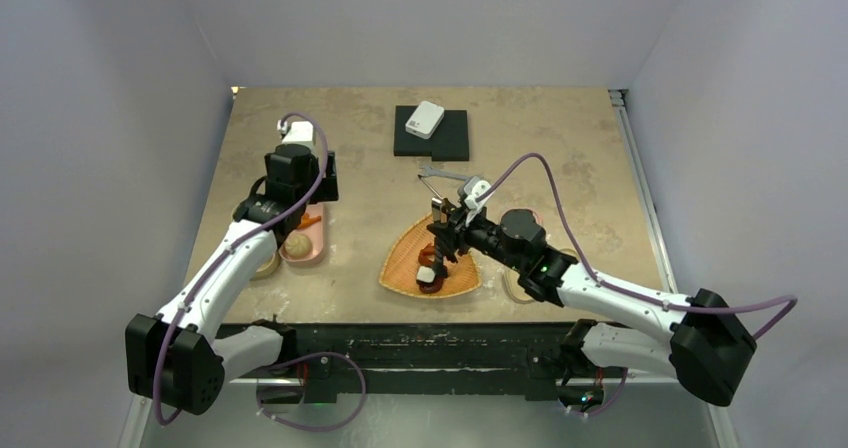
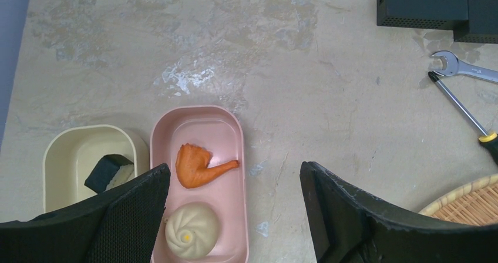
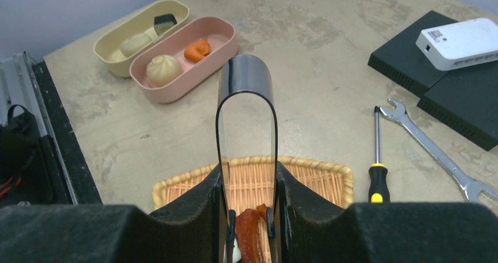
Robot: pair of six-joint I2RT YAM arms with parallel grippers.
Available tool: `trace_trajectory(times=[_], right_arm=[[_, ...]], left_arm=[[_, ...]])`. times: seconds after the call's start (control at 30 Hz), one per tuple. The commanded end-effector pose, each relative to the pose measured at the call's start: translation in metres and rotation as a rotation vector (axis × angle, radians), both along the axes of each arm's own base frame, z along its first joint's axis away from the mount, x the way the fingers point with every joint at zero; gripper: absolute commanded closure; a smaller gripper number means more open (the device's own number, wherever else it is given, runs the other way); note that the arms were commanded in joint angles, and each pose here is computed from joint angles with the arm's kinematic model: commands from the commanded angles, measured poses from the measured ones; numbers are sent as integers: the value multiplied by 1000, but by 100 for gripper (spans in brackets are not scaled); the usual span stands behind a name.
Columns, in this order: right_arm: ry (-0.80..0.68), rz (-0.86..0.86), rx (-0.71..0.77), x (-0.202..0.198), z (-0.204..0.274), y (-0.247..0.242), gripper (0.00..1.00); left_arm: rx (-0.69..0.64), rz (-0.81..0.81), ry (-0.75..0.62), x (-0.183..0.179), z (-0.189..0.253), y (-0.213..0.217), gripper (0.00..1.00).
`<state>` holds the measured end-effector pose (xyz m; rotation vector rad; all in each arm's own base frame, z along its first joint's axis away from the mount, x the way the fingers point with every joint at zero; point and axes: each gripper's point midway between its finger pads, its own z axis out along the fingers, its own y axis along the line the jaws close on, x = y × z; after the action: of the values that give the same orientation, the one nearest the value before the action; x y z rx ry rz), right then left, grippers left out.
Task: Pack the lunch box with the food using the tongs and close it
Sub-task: Move the packing box to the center of the board.
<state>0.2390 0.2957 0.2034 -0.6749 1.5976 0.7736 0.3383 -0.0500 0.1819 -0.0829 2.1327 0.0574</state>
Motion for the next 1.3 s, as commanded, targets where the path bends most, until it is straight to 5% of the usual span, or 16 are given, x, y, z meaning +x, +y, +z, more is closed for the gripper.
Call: trace_trajectory(times=[0.0,0.87,1.27], right_arm=[[-57,12,23,1,10,6,67],[-68,-40,-12,7,-7,8,82],[-136,-219,70,15,21,-25,84]], left_arm=[[35,30,-22,6,8,8,19],[16,45,28,9,-5,14,19],[7,43,23,8,-3,13,19]])
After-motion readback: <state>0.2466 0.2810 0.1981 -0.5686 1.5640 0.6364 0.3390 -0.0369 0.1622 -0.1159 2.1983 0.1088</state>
